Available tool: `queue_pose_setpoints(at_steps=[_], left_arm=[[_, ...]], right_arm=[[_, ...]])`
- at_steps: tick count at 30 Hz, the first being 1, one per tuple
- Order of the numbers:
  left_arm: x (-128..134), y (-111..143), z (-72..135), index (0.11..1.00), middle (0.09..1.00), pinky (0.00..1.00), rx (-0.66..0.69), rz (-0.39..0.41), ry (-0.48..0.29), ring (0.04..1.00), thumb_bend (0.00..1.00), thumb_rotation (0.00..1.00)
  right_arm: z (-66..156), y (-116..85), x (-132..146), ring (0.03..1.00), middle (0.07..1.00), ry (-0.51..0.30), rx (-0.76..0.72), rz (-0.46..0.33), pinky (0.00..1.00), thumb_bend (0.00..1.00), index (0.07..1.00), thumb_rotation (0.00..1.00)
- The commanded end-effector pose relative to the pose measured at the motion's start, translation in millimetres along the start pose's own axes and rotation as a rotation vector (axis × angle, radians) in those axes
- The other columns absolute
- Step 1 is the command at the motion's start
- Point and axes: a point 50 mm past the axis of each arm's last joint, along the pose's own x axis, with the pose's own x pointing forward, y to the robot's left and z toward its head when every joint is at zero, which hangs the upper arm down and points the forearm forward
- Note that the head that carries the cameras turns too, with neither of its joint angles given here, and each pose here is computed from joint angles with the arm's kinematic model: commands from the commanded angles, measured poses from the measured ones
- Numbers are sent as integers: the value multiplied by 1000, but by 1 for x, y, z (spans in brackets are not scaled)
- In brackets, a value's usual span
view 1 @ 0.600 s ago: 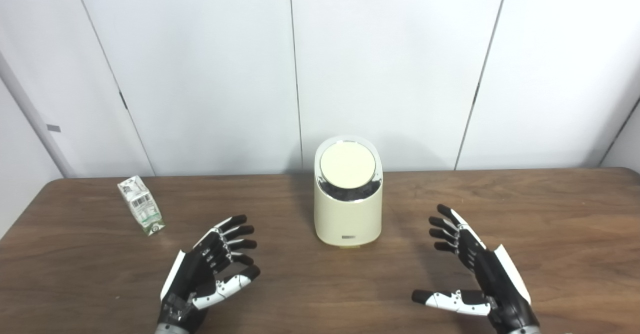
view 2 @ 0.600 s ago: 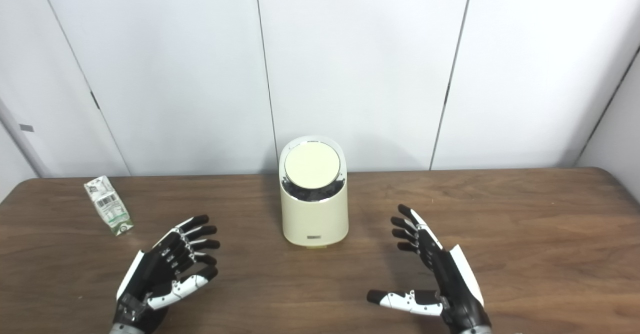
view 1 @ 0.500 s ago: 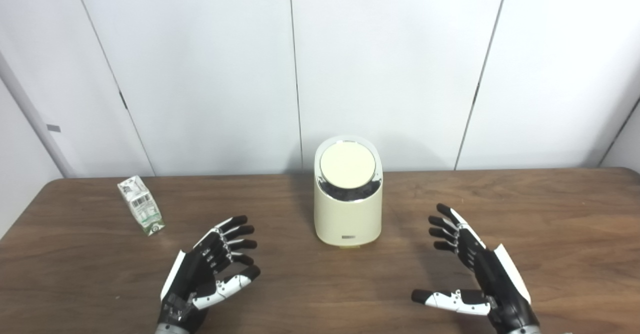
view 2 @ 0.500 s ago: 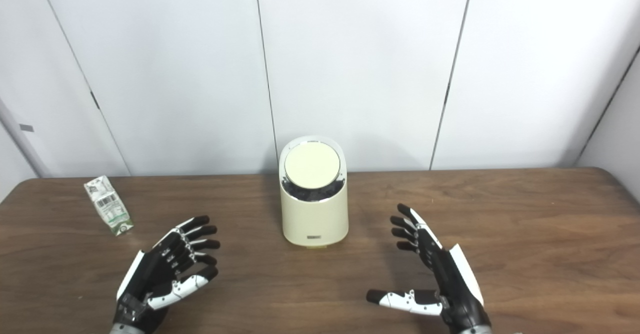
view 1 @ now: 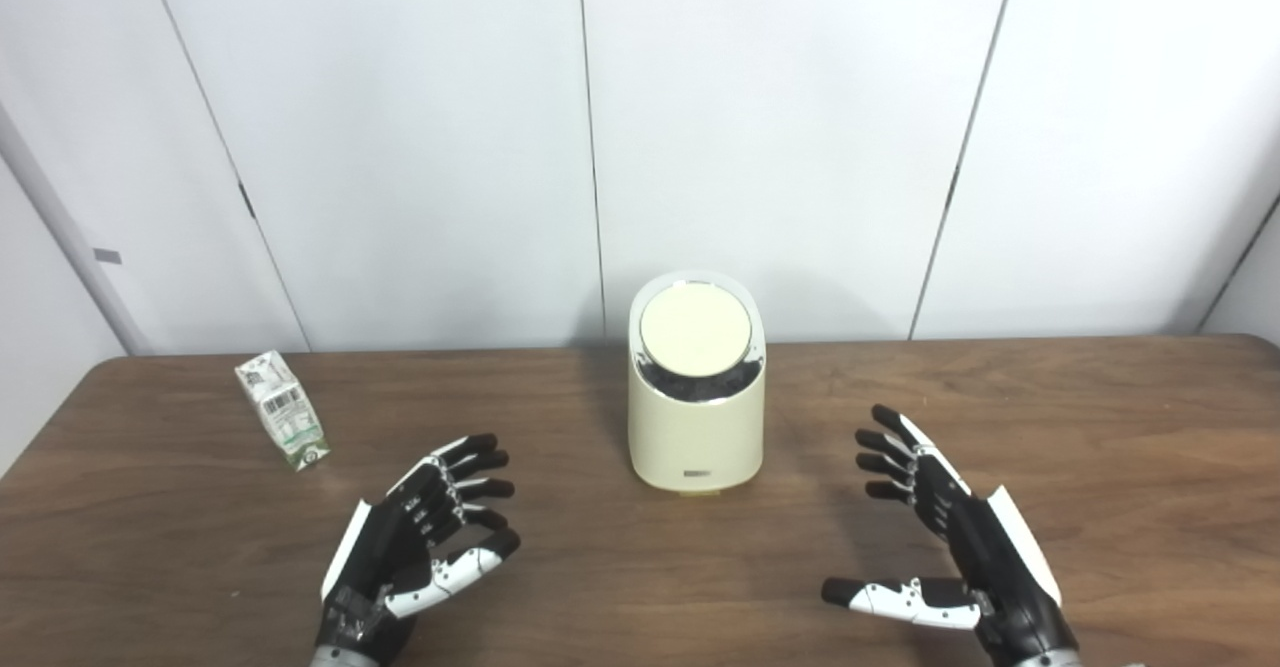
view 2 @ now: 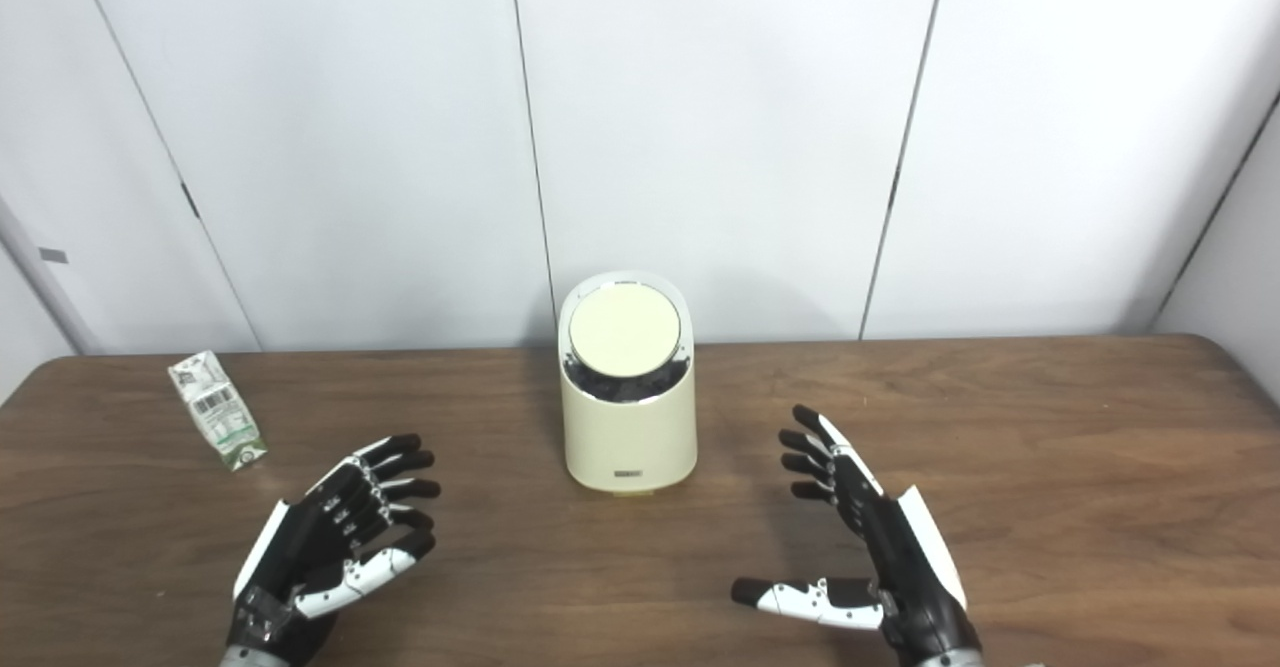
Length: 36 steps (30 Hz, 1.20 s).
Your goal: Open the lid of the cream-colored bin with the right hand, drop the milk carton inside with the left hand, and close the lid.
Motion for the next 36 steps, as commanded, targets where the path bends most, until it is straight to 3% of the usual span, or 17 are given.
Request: queue_pose_setpoints(at_steps=[1, 7, 12, 16, 22, 26, 30, 36], left_arm=[[9, -1, 14, 812, 779, 563, 4, -12, -75, 698, 682, 78], [11, -3, 10, 811, 783, 560, 8, -13, -65, 699, 684, 64], [11, -5, 9, 814, 784, 543, 16, -16, -66, 692, 675, 55], [12, -4, 8, 808, 790, 556, 23, -13, -64, 695, 660, 42], [13, -3, 4, 817, 797, 578, 18, -19, -65, 709, 654, 42], [13, -4, 4, 815, 792, 578, 19, -20, -69, 702, 656, 50], [12, -5, 3, 815, 788, 562, 12, -17, -69, 699, 665, 54], [14, -7, 1, 820, 782, 562, 8, -22, -65, 703, 651, 40]], right_arm=[[12, -5, 5, 833, 868, -70, -9, -17, 762, 770, 916, 168], [12, -12, 10, 846, 887, -108, 2, -36, 788, 749, 917, 184], [14, -21, 24, 878, 915, -113, -5, -47, 820, 728, 947, 345], [29, -28, 42, 875, 931, -125, -91, -67, 777, 745, 946, 405], [58, -36, 78, 903, 962, -152, -212, -105, 764, 736, 949, 396], [77, -41, 93, 912, 949, -147, -268, -85, 774, 728, 960, 372], [95, -46, 109, 928, 985, -135, -317, -58, 783, 742, 971, 414], [117, -50, 137, 880, 950, -154, -382, -40, 722, 765, 963, 373]])
